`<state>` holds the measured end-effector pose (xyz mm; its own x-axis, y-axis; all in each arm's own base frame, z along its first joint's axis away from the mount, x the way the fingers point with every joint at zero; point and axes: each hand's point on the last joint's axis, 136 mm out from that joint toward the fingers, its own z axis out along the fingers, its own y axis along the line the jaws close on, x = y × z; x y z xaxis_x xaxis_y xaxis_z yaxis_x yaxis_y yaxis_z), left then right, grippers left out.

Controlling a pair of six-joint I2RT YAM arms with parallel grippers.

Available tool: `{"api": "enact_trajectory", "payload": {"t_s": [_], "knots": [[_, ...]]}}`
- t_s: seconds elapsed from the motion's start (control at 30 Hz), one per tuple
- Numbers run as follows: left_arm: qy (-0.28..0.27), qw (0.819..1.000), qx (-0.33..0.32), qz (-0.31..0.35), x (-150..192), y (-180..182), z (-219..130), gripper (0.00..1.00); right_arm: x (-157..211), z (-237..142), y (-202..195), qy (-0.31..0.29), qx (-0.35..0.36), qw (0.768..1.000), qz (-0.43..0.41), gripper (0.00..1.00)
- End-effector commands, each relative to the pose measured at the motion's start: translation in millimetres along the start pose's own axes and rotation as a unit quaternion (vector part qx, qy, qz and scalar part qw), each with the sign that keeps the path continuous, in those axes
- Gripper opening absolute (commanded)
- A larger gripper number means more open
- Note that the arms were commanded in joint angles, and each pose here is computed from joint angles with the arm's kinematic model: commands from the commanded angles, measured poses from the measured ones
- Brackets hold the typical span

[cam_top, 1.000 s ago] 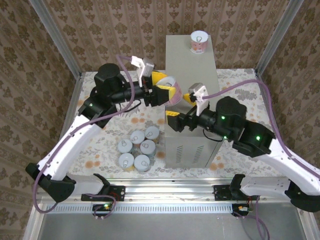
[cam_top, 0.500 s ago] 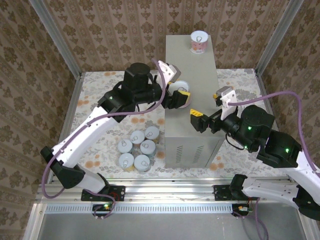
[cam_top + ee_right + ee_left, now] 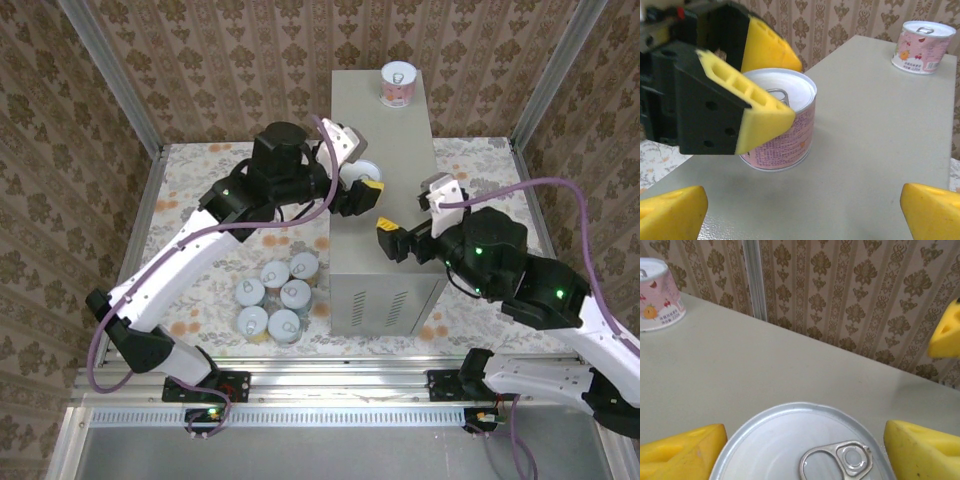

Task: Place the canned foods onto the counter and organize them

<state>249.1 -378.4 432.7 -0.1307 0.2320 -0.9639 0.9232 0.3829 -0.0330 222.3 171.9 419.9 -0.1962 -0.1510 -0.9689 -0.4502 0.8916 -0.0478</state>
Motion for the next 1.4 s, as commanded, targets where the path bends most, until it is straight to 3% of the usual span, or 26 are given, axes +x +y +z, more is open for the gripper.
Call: {"api": "enact_trajectory", "payload": {"t_s": [0.0,0.37,0.7,1.03,1.37], "knots": [[-0.051,0.998,0.006,0.029,-34,-10,-25,0.86,-5,5,-2,0.004,0.012,1.000,-0.012,1.00],[-0.096,0.995,-0.025,0.013,-41,-1,-90,1.00,-15,37,9,0.035,0.027,0.999,0.005,1.00],[-0.103,0.992,-0.072,-0.008,-14,10,-138,1.00,-22,70,6,0.069,0.072,0.995,0.025,0.97],[-0.105,0.988,-0.113,-0.018,8,17,-172,1.00,-36,108,-1,0.079,0.080,0.993,0.031,0.71],[-0.102,0.986,-0.129,-0.039,27,29,-179,1.00,-71,161,-45,0.093,0.104,0.990,0.018,0.69]]}}
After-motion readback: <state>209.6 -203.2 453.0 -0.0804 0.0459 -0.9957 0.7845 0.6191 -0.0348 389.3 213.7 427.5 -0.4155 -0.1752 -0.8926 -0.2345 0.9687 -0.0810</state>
